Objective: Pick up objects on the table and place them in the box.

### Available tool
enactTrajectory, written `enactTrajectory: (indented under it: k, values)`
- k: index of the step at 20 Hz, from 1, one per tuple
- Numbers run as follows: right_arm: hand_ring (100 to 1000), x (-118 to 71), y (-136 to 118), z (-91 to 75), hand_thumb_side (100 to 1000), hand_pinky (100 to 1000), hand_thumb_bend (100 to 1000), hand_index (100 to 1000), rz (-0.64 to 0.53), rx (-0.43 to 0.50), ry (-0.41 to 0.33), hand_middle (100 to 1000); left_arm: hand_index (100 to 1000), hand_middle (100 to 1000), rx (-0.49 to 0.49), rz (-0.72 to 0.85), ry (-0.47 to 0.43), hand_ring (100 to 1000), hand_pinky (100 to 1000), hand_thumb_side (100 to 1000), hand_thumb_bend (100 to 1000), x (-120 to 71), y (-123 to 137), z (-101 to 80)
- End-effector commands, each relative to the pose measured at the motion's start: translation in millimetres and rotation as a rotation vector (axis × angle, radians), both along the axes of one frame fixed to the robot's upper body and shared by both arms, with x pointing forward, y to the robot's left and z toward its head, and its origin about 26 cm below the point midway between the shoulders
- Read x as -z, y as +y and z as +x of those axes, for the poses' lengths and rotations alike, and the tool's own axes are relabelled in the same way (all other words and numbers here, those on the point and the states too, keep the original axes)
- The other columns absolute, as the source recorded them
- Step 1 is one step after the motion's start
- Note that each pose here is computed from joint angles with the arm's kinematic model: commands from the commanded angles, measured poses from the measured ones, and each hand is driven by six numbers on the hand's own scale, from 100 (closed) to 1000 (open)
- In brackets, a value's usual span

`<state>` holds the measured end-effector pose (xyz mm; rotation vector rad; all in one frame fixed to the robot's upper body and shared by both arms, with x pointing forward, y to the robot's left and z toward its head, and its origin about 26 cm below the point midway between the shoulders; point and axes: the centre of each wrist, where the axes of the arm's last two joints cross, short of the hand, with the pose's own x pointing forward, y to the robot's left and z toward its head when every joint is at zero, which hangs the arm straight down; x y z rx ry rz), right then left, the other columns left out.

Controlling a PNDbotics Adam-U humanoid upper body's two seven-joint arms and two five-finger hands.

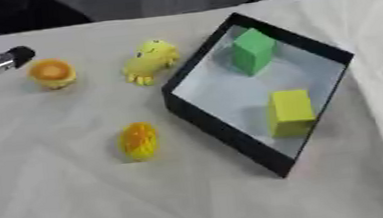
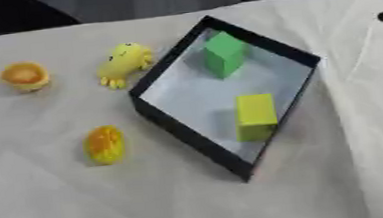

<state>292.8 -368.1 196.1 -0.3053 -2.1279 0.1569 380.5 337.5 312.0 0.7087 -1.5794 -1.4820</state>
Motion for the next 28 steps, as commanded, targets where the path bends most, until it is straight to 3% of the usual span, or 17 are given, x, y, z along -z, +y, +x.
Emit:
enactTrajectory:
  k: [1,5,8,15,22,28]
  values:
    - [688,-13.4,0,-1.6,555,882,100,871,-0.042,-0.012,-0.032,754,901,819,-0.082,0.065,-0.002,866,887,389,514,-8.3,26,4.9]
    - [688,-12.4,2,-0.1,556,883,100,872,-0.043,-0.025,-0.025,754,894,817,-0.105,0.142,0.042,868,884,285,592,-0.6,42,20.0]
    - [687,-12.6,3,0.8,556,883,100,872,-0.047,-0.034,-0.024,754,891,816,-0.101,0.176,0.051,866,881,226,592,2.6,47,30.5]
    - [686,-13.0,6,3.2,557,882,100,872,-0.063,-0.058,-0.014,754,887,805,-0.138,0.195,0.053,857,869,193,611,3.7,52,51.3]
    - [685,-15.0,9,5.4,559,883,100,872,-0.072,-0.078,-0.014,755,880,807,-0.175,0.196,0.028,859,870,178,610,5.0,52,61.2]
    - [686,-18.7,13,7.5,564,884,100,873,-0.078,-0.095,-0.022,756,872,809,-0.22,0.177,0.047,852,867,104,562,4.1,50,67.2]
